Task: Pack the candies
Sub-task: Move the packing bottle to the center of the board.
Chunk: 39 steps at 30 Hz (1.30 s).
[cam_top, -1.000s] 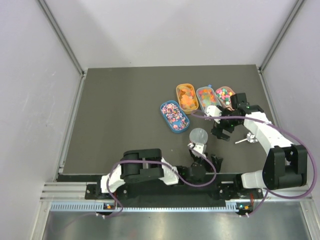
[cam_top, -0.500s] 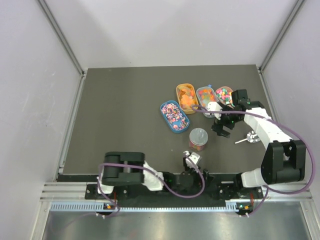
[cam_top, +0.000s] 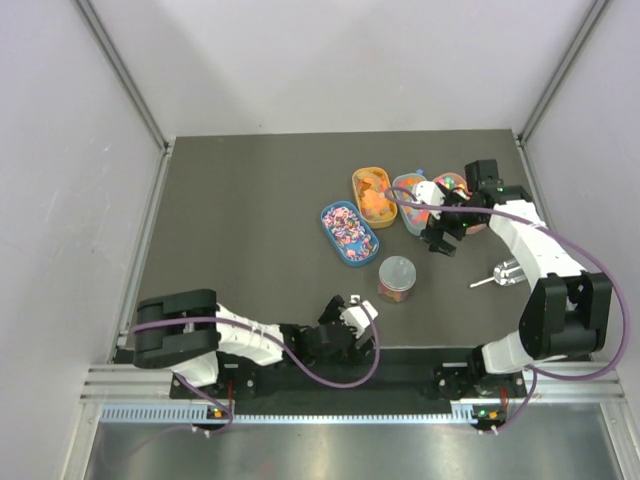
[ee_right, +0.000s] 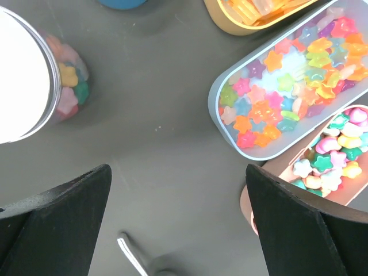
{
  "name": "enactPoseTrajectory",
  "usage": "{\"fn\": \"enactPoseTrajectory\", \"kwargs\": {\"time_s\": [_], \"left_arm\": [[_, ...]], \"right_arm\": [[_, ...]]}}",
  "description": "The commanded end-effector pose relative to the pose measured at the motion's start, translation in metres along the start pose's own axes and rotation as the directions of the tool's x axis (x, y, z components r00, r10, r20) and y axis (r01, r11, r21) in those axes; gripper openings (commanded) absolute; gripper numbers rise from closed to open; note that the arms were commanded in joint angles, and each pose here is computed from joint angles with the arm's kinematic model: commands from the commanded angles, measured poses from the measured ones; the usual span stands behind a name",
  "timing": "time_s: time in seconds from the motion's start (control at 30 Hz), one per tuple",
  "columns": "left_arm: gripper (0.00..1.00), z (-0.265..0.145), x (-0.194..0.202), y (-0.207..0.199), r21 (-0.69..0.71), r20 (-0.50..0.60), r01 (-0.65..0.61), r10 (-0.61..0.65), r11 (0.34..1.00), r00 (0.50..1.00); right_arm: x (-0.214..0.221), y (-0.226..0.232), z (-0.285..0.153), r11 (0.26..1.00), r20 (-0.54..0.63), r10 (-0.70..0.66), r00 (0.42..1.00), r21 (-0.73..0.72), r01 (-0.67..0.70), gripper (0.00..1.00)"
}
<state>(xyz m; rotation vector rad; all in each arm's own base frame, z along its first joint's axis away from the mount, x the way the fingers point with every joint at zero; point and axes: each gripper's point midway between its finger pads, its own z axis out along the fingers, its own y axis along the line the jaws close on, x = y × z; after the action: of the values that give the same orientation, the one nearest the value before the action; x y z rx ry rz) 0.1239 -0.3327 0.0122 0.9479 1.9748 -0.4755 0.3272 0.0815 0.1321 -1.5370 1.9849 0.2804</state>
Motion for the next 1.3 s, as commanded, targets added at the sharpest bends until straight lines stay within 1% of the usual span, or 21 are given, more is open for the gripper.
{"fn": "enactPoseTrajectory", "kwargs": {"time_s": [0.0, 0.13, 0.2, 0.27, 0.3, 0.33, 0.4, 0.5, 0.53, 0.6, 0.73, 0.77, 0.87, 0.93, 0.97, 1.0, 1.07, 1.13, 1.17, 1.23, 1.27], "left_arm": [[0.99, 0.004, 0.053, 0.066, -0.162, -0.210, -0.208, 0.172, 0.965, 0.962], [0.99, 0.016, 0.077, 0.054, -0.102, -0.317, -0.217, 0.175, 0.971, 0.932], [0.99, 0.022, 0.072, 0.057, -0.138, -0.292, -0.216, 0.169, 0.967, 0.941], [0.99, 0.027, 0.080, 0.065, -0.159, -0.321, -0.208, 0.149, 0.965, 0.935], [0.99, 0.024, 0.093, 0.073, -0.179, -0.372, -0.218, 0.139, 0.959, 0.918], [0.98, 0.027, 0.108, 0.085, -0.238, -0.415, -0.165, 0.054, 0.957, 0.908], [0.96, 0.027, 0.122, 0.097, -0.298, -0.457, -0.114, -0.037, 0.948, 0.888], [0.94, 0.027, 0.122, 0.113, -0.384, -0.458, -0.083, -0.111, 0.920, 0.882], [0.92, 0.024, 0.123, 0.120, -0.430, -0.455, -0.044, -0.174, 0.902, 0.873], [0.91, 0.024, 0.131, 0.122, -0.435, -0.476, -0.021, -0.209, 0.900, 0.854], [0.91, 0.024, 0.140, 0.114, -0.394, -0.506, -0.024, -0.195, 0.919, 0.840], [0.91, 0.026, 0.140, 0.111, -0.383, -0.499, -0.019, -0.189, 0.924, 0.846], [0.89, 0.024, 0.144, 0.098, -0.319, -0.518, -0.041, -0.138, 0.947, 0.844], [0.89, 0.020, 0.138, 0.081, -0.239, -0.510, -0.049, -0.082, 0.970, 0.856], [0.90, 0.025, 0.128, 0.073, -0.208, -0.458, -0.050, -0.052, 0.977, 0.887], [0.90, 0.019, 0.130, 0.067, -0.160, -0.456, -0.101, 0.017, 0.982, 0.890], [0.93, 0.020, 0.134, 0.063, -0.155, -0.468, -0.118, 0.032, 0.981, 0.883], [0.95, 0.023, 0.141, 0.060, -0.144, -0.517, -0.143, 0.049, 0.979, 0.855], [0.96, 0.024, 0.139, 0.061, -0.145, -0.517, -0.150, 0.054, 0.978, 0.854], [0.96, 0.022, 0.125, 0.060, -0.130, -0.489, -0.127, 0.048, 0.983, 0.871], [0.95, 0.018, 0.107, 0.056, -0.107, -0.448, -0.079, 0.023, 0.991, 0.894]], "right_arm": [[-0.018, -0.003, -0.005, 1.000, 0.052, 0.018, 0.998, 0.004, -0.019, 1.00], [-0.014, 0.009, 0.000, 0.999, 0.046, 0.030, 0.999, -0.013, -0.029, 1.00], [-0.013, 0.012, 0.001, 1.000, 0.044, 0.027, 0.999, -0.013, -0.027, 1.00], [-0.011, 0.016, 0.002, 0.999, 0.042, 0.033, 0.999, -0.018, -0.032, 1.00], [-0.010, 0.016, 0.002, 0.999, 0.040, 0.032, 0.999, -0.019, -0.032, 1.00], [-0.008, 0.019, 0.004, 0.999, 0.036, 0.037, 0.999, -0.026, -0.036, 1.00], [-0.006, 0.020, 0.004, 0.999, 0.030, 0.037, 0.999, -0.026, -0.036, 1.00], [-0.002, 0.024, 0.005, 0.999, 0.024, 0.038, 0.999, -0.028, -0.038, 1.00], [-0.001, 0.026, 0.006, 0.999, 0.023, 0.043, 0.999, -0.032, -0.043, 1.00], [-0.002, 0.026, 0.006, 0.998, 0.025, 0.044, 0.999, -0.035, -0.043, 1.00], [-0.001, 0.024, 0.006, 0.999, 0.017, 0.034, 0.999, -0.038, -0.034, 1.00], [0.000, 0.023, 0.007, 0.999, 0.012, 0.033, 0.999, -0.039, -0.032, 1.00], [-0.001, 0.020, 0.008, 0.999, 0.012, 0.032, 0.999, -0.040, -0.031, 1.00], [-0.001, 0.018, 0.010, 0.998, 0.012, 0.032, 0.999, -0.046, -0.031, 1.00], [-0.001, 0.018, 0.011, 0.998, 0.011, 0.031, 0.999, -0.048, -0.031, 1.00], [-0.002, 0.016, 0.012, 0.998, 0.011, 0.027, 1.000, -0.049, -0.027, 1.00], [-0.001, 0.015, 0.014, 0.999, 0.007, 0.014, 1.000, -0.051, -0.014, 1.00], [-0.006, 0.017, 0.009, 0.997, 0.022, -0.021, 1.000, -0.080, 0.023, 1.00], [-0.018, 0.022, 0.006, 0.992, 0.073, -0.046, 0.996, -0.112, 0.054, 1.00], [-0.038, 0.024, -0.007, 0.982, 0.132, -0.124, 0.984, -0.125, 0.140, 1.00], [-0.045, 0.025, -0.009, 0.977, 0.149, -0.149, 0.978, -0.130, 0.169, 1.00]]}}
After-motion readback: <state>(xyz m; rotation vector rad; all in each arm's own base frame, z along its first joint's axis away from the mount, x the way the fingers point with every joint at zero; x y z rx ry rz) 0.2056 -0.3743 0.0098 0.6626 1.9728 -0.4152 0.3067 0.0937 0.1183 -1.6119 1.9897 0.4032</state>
